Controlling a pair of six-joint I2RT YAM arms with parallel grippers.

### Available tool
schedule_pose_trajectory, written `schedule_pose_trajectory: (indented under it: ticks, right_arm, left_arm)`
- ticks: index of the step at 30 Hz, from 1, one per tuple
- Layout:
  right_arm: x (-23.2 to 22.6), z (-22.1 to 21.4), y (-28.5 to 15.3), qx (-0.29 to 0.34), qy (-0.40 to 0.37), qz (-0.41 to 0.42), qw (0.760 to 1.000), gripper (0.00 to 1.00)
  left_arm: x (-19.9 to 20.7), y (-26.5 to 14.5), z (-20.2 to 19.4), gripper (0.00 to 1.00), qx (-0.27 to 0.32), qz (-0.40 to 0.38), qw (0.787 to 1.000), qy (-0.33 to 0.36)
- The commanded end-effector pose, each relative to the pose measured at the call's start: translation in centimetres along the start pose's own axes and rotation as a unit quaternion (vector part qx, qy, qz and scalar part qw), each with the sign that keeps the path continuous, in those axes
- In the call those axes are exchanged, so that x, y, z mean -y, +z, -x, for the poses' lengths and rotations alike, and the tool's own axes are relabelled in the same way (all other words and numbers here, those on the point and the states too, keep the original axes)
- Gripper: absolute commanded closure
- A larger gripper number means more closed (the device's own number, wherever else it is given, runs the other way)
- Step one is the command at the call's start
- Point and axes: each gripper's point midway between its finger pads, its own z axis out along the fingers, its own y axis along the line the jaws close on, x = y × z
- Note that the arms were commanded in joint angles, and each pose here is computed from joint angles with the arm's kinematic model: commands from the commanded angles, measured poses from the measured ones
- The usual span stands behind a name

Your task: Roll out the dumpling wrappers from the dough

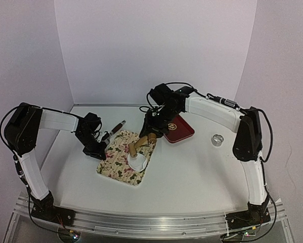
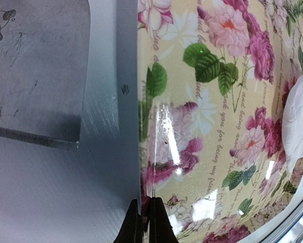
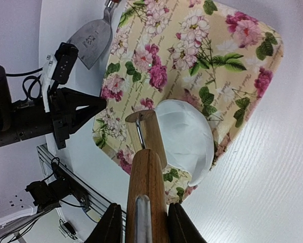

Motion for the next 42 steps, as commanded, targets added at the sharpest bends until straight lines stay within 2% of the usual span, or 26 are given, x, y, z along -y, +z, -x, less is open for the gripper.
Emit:
schedule_pose_trajectory:
  ticks: [1, 7, 11, 15, 18, 24, 30, 35, 42]
  right_arm:
    - [-0.3, 0.6, -7.8, 0.092, 0.015, -0.009, 0.996, 1.00]
    - [3.9, 0.7, -13.3, 0.153, 0.055, -0.041, 0.986, 1.00]
    - [7.5, 0.0, -15.9, 0.169, 0.081, -0.053, 0.981, 1.00]
    - [11.1, -1.6, -16.9, 0.169, 0.100, -0.059, 0.979, 1.00]
    - [12.8, -2.6, -16.5, 0.172, 0.104, -0.025, 0.979, 1.00]
    - [14.6, -4.6, -14.3, 0.178, 0.130, 0.064, 0.973, 1.00]
    - [17.6, -7.0, -11.2, 0.151, 0.155, 0.049, 0.975, 1.00]
    - [17.6, -7.0, -10.0, 0.136, 0.145, 0.061, 0.978, 1.00]
    - [19.6, -7.6, -6.8, 0.090, 0.156, 0.030, 0.983, 1.00]
  left_arm:
    - [2.1, -2.4, 1.5, 0.93, 0.041, -0.037, 0.998, -0.004]
    - [3.3, -4.4, 1.0, 0.70, 0.062, -0.064, 0.996, -0.018]
    - [3.5, -5.8, 0.7, 0.55, 0.073, -0.063, 0.995, -0.028]
    - [3.9, -7.6, 1.7, 0.41, 0.097, -0.063, 0.993, -0.039]
    - [4.4, -9.0, 3.1, 0.33, 0.118, -0.072, 0.989, -0.049]
    - [5.7, -10.1, 5.8, 0.29, 0.133, -0.105, 0.983, -0.066]
    - [4.8, -8.2, 5.8, 0.28, 0.115, -0.097, 0.984, -0.090]
    - [3.5, -6.5, 5.1, 0.27, 0.101, -0.073, 0.988, -0.092]
    - [2.3, -4.2, 3.6, 0.27, 0.073, -0.059, 0.991, -0.095]
